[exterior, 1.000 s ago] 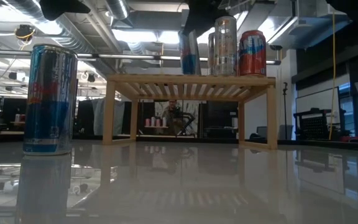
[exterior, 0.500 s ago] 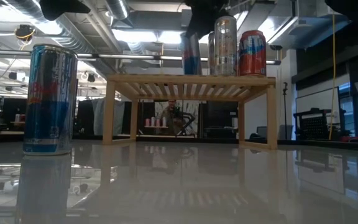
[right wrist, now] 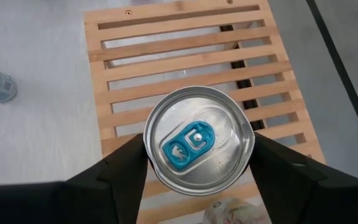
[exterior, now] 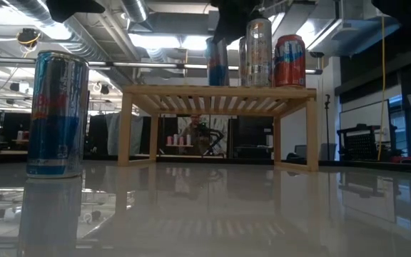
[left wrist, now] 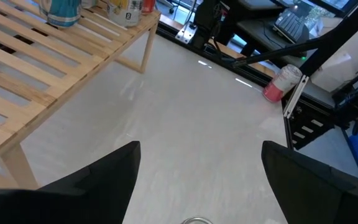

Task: Place canned beverage on shelf
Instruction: Put the bottom blue soda can on the shelf

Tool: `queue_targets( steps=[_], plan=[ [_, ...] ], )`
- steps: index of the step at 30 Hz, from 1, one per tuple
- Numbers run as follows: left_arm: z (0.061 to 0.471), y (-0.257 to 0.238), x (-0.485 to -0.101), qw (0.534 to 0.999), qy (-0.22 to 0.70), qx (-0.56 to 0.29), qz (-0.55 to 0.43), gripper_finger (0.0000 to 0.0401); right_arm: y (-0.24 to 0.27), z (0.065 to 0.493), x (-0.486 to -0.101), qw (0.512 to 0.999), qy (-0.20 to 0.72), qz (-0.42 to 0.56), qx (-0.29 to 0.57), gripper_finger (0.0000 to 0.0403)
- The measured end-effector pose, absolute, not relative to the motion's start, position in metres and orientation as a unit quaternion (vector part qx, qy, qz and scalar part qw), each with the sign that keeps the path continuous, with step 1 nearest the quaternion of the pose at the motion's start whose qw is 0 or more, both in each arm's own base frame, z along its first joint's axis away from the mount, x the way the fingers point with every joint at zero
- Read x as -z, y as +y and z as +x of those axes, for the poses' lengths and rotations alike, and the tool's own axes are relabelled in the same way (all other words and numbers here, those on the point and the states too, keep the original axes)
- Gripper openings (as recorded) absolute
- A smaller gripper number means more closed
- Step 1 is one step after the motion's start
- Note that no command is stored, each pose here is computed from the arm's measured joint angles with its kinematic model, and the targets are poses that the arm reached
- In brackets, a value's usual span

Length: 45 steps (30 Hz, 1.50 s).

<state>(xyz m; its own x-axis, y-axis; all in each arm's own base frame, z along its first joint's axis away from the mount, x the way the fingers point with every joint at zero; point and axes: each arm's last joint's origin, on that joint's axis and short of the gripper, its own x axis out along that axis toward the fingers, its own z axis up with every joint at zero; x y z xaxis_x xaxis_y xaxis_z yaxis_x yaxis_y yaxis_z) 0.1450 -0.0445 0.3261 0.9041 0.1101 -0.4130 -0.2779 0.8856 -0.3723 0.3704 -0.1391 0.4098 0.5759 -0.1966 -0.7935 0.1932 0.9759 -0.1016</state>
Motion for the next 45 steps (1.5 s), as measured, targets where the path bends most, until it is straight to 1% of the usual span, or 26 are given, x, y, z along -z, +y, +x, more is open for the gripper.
queue_targets(
  steps=[15,24,45],
  plan=[
    [0.1450,-0.0446,-0.3263,0.952,0.193,-0.102,-0.216,0.0324,-0.1392,0.3702,-0.4094,0.886,0.451,-0.013,0.109,0.0254],
    [0.1450,-0.0446,-0.3263,0.952,0.193,-0.102,-0.216,0.0324,-0.1401,0.3681,-0.4094,0.877,0.461,-0.023,0.132,0.0254],
    [0.1453,-0.0446,-0.3268,0.952,0.190,-0.101,-0.218,0.0324,-0.1403,0.3668,-0.4088,0.872,0.468,-0.024,0.142,0.0254]
  ],
)
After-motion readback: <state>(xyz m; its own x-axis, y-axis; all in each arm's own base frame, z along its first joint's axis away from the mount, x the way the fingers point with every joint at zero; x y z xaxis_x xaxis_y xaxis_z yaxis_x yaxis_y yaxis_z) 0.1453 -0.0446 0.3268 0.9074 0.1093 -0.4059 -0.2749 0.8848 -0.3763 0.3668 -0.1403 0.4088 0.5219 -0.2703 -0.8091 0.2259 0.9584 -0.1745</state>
